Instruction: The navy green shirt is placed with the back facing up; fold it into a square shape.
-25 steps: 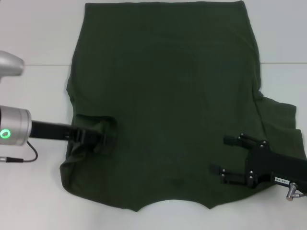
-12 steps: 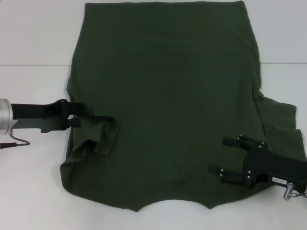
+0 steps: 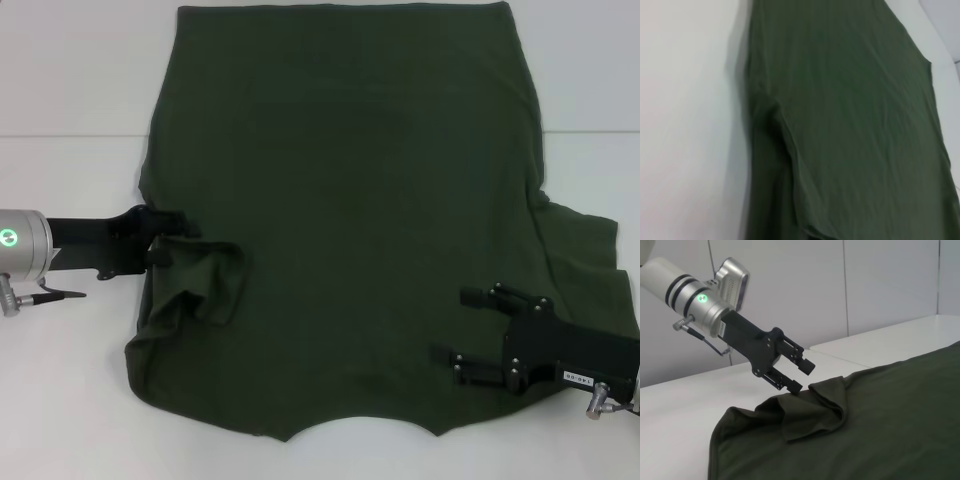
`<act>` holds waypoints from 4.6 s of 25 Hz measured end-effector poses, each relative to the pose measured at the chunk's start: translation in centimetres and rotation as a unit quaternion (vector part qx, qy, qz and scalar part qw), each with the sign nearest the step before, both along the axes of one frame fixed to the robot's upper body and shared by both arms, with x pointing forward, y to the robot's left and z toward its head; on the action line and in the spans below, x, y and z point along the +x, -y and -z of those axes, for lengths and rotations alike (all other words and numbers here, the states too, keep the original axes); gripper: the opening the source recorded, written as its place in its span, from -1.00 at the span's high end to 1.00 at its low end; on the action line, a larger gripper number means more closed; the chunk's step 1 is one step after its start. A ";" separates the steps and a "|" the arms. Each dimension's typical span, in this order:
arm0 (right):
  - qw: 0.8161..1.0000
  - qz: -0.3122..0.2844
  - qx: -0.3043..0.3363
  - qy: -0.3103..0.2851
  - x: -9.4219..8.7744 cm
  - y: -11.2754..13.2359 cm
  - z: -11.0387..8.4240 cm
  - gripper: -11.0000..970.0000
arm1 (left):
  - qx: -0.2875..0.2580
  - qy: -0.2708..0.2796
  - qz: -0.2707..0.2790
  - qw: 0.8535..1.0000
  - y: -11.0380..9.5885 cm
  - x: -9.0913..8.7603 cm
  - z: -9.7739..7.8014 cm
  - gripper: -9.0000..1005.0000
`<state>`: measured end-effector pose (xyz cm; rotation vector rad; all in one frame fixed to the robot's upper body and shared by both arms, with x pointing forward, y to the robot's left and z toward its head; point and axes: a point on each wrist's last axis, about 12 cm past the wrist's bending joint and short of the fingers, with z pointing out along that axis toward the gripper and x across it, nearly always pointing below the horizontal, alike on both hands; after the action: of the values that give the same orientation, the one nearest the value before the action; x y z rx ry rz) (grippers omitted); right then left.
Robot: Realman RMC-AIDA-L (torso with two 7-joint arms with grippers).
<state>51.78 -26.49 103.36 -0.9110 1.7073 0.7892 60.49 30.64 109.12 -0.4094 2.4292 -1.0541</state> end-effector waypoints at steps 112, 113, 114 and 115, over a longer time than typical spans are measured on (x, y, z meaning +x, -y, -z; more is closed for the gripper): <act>0.988 0.086 0.060 -0.115 2.2 2.7 -2.8 -0.84 | -0.002 0.348 0.238 0.907 -0.2 -5.9 -2.5 -0.33; 0.984 0.098 0.066 -0.130 2.5 3.3 -3.4 -0.84 | 0.009 0.363 0.258 0.895 -0.3 -6.5 -2.5 -0.34; 0.981 0.110 0.072 -0.145 2.7 4.1 -4.0 -0.84 | 0.009 0.363 0.258 0.895 -0.3 -6.5 -2.5 -0.34; 0.976 0.121 0.079 -0.162 2.9 4.8 -4.7 -0.84 | 0.048 0.383 0.307 0.870 -0.4 -8.2 -1.7 -0.34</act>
<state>54.69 -31.30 108.02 -0.4713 1.9587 0.9299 52.31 31.06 110.78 0.7483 1.8592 -1.0455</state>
